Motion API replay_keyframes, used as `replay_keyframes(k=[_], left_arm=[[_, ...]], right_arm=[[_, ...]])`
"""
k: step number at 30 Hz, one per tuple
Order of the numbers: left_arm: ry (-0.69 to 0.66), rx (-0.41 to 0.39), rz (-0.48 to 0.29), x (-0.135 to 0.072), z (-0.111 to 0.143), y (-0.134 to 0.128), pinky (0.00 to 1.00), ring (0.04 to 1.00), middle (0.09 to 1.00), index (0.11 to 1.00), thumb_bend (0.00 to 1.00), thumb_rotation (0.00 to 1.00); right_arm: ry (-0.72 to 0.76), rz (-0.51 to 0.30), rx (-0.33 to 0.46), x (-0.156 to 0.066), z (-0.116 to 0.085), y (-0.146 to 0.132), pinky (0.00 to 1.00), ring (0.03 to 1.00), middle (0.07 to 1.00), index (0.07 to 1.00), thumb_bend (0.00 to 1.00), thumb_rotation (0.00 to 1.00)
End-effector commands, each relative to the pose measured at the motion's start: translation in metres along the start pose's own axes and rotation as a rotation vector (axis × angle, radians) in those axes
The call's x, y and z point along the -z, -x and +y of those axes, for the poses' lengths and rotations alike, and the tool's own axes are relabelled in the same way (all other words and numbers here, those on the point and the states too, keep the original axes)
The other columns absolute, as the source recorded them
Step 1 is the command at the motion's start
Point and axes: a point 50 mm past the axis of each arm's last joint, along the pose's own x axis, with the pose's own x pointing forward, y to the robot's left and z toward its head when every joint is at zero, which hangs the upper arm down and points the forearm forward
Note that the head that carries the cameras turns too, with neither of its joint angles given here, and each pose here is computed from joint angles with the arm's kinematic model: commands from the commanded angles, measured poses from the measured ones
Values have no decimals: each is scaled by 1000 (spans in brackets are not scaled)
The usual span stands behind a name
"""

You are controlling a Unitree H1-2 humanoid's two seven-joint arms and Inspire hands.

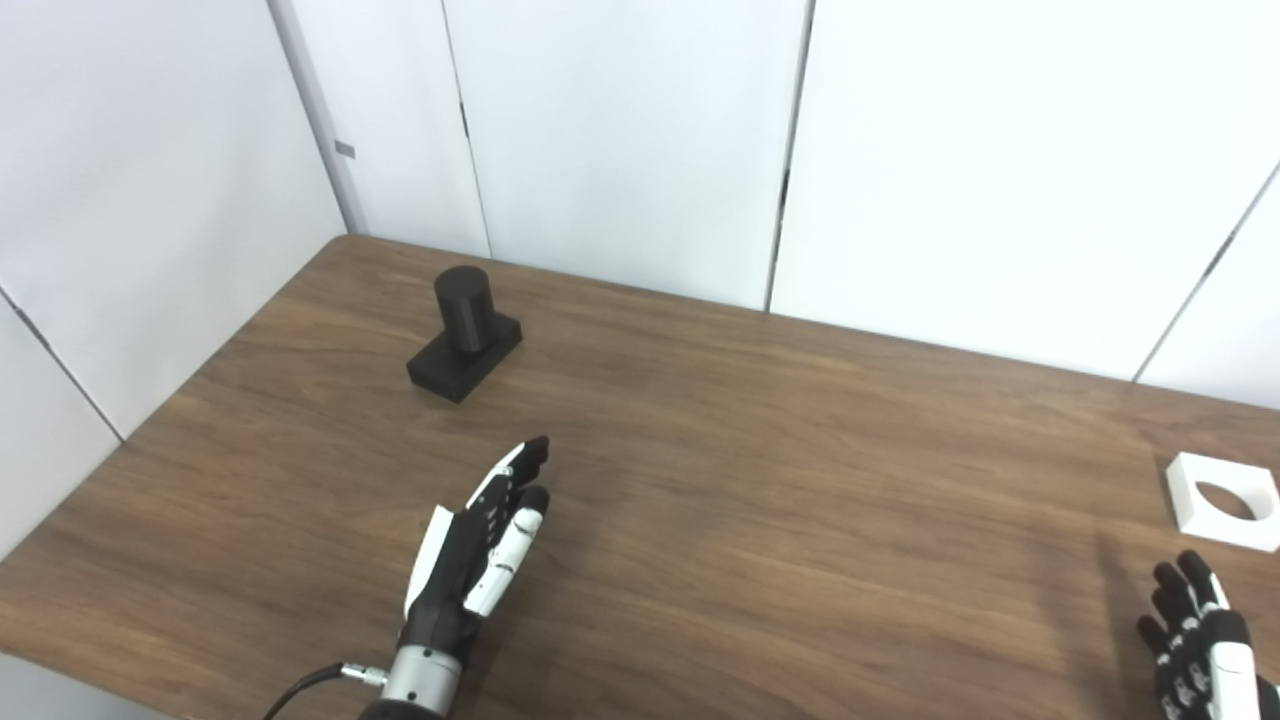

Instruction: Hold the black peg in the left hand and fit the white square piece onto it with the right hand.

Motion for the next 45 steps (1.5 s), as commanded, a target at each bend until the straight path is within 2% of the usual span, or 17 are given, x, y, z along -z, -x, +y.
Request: replay_keyframes(k=[1, 12, 16, 18, 22, 27, 29, 31, 34, 38, 41, 45], left_arm=[[38, 26, 49, 7, -18, 5, 895, 930, 922, 901, 529, 818], [28, 22, 52, 7, -18, 9, 909, 937, 925, 903, 528, 832], [40, 29, 45, 5, -18, 11, 966, 955, 939, 911, 536, 784], [37, 29, 41, 5, -19, 12, 962, 955, 943, 915, 540, 766], [59, 8, 38, 4, -19, 15, 901, 934, 937, 922, 533, 676], [106, -23, 20, 4, -17, 15, 844, 918, 923, 912, 532, 618], [89, -40, -4, -3, -13, 14, 831, 915, 915, 910, 521, 570], [11, -62, -25, -13, -5, 13, 836, 906, 917, 919, 496, 485], [-83, -104, -48, -35, 9, 11, 800, 848, 888, 903, 568, 379], [-178, -143, -78, -63, 29, 4, 824, 858, 891, 906, 594, 311], [-238, -165, -91, -77, 40, -1, 835, 878, 899, 915, 614, 296], [-398, -250, -71, -88, 58, -10, 824, 886, 903, 892, 691, 323]], right_arm=[[4, -12, -6, -3, -2, -2, 1000, 1000, 977, 999, 487, 1000], [16, -8, -10, -2, -3, 0, 1000, 1000, 972, 999, 550, 1000], [-2, -14, -17, -4, -3, 2, 1000, 998, 972, 998, 547, 1000], [14, -11, -2, -4, -3, 4, 1000, 995, 967, 991, 559, 1000], [66, -11, 25, -5, 0, 10, 934, 924, 903, 933, 567, 1000], [73, -4, 32, -6, 0, 14, 898, 910, 893, 923, 586, 1000], [72, -5, 33, -5, 0, 15, 895, 903, 889, 921, 608, 1000], [71, -6, 34, -5, 0, 17, 879, 896, 886, 921, 622, 1000], [83, -1, 35, -5, 0, 19, 845, 887, 877, 912, 624, 1000], [86, 10, 39, -4, 0, 21, 836, 873, 861, 896, 619, 1000], [82, 13, 37, -5, 1, 21, 848, 880, 866, 900, 624, 1000], [115, 2, 40, -4, 3, 20, 809, 867, 858, 896, 604, 1000]])
